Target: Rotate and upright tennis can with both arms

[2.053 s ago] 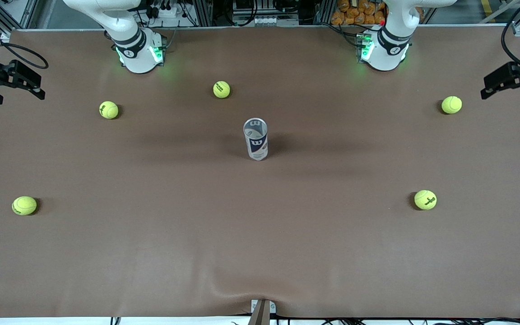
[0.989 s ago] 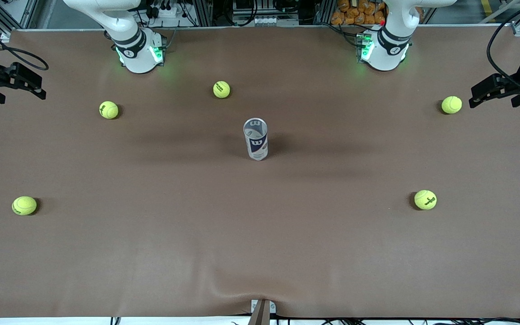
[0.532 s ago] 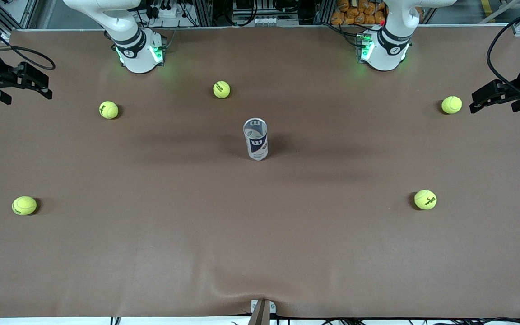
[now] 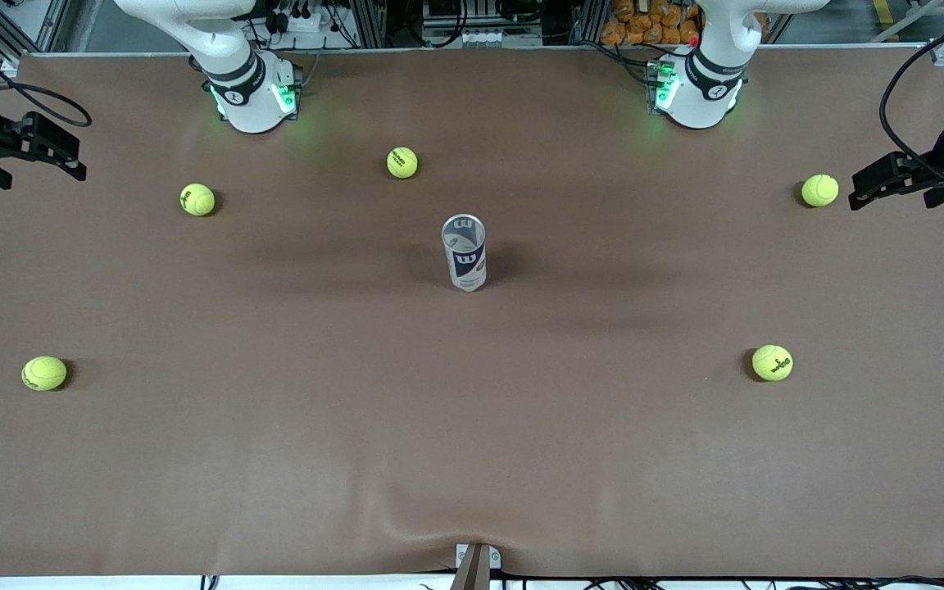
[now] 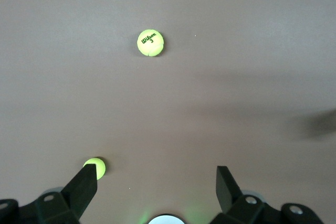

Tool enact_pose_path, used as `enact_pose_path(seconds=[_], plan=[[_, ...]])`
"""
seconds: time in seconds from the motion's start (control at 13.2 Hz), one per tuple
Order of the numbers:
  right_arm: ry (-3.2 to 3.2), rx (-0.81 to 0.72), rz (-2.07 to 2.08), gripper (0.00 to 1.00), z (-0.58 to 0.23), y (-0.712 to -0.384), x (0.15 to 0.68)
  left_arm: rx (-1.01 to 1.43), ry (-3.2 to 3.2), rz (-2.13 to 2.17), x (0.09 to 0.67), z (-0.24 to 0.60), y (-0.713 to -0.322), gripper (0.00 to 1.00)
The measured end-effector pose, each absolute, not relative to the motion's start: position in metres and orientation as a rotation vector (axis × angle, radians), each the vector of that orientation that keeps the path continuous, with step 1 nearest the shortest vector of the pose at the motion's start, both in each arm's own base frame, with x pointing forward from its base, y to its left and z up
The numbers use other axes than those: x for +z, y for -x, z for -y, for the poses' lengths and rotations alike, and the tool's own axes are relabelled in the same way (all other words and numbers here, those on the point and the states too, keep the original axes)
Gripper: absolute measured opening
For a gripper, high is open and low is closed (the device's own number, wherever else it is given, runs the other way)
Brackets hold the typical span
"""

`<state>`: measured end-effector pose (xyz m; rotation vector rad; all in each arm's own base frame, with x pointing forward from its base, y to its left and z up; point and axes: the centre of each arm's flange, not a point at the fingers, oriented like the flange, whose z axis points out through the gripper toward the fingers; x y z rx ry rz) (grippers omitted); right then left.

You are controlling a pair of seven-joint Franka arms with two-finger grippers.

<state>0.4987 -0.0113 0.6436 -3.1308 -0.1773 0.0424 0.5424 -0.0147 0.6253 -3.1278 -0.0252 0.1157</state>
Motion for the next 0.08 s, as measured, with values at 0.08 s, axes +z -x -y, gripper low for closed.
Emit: enact_pose_path(seconds=[0.08], plan=[[3.131, 0.041, 0.172, 1.0, 0.0131, -0.4985, 0.6438, 0.115, 3.128, 0.025, 0.6253, 0.0147, -0.5425, 1.0]])
